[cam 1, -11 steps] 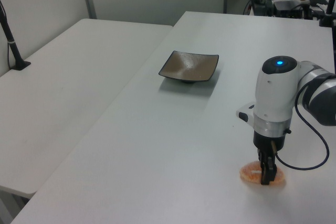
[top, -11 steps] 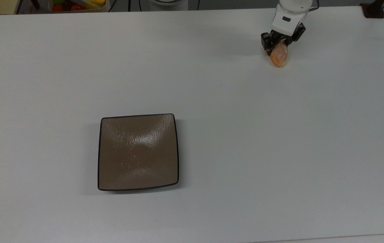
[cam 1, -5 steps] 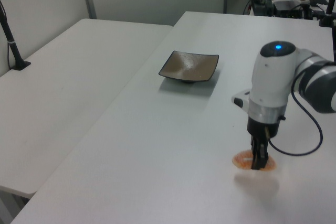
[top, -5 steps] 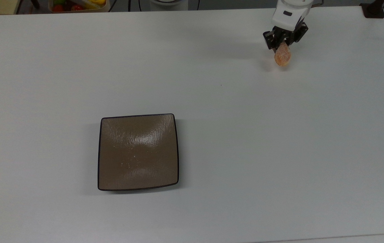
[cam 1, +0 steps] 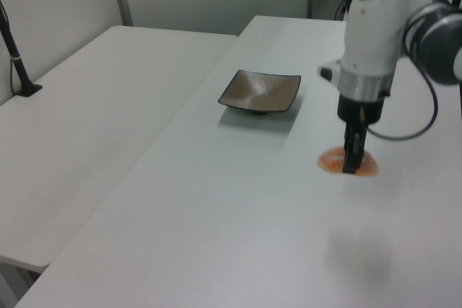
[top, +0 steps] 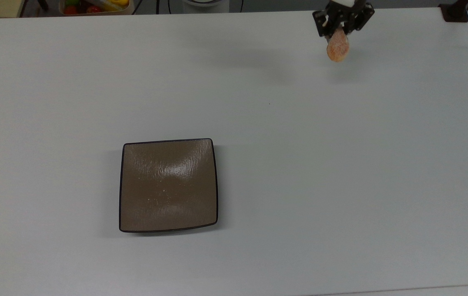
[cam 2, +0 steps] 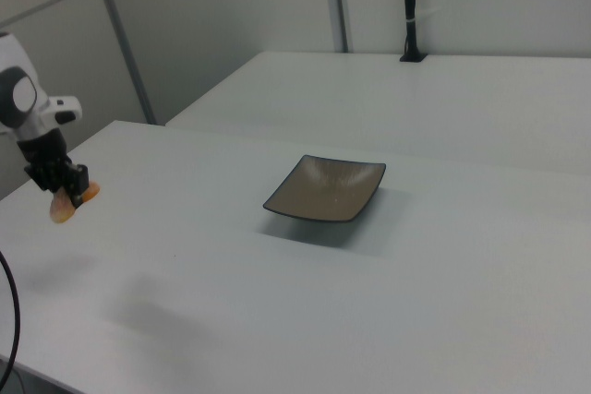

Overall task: Bread is placed on a ceramic plate
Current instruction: 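Carry the bread roll over the dark square plate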

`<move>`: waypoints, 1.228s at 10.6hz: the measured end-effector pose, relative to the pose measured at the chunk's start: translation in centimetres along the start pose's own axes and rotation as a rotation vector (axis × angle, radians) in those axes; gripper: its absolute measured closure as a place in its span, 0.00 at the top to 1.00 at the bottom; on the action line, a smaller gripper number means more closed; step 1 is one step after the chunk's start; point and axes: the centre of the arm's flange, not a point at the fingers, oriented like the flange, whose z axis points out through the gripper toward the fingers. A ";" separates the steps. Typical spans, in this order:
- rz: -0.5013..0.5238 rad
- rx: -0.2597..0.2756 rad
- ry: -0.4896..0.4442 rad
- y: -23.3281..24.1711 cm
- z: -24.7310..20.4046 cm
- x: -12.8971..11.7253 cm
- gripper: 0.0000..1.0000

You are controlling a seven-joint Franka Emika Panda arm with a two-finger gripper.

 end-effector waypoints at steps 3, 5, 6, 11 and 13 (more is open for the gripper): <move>0.054 0.036 -0.037 6.0 -6.2 1.4 0.26; 0.053 0.051 -0.048 11.3 -9.7 2.4 0.26; 0.044 0.053 -0.040 13.7 -10.9 2.6 0.26; 0.011 0.052 -0.022 22.9 -11.5 3.4 0.26; -0.006 0.049 -0.016 26.1 -11.2 4.4 0.26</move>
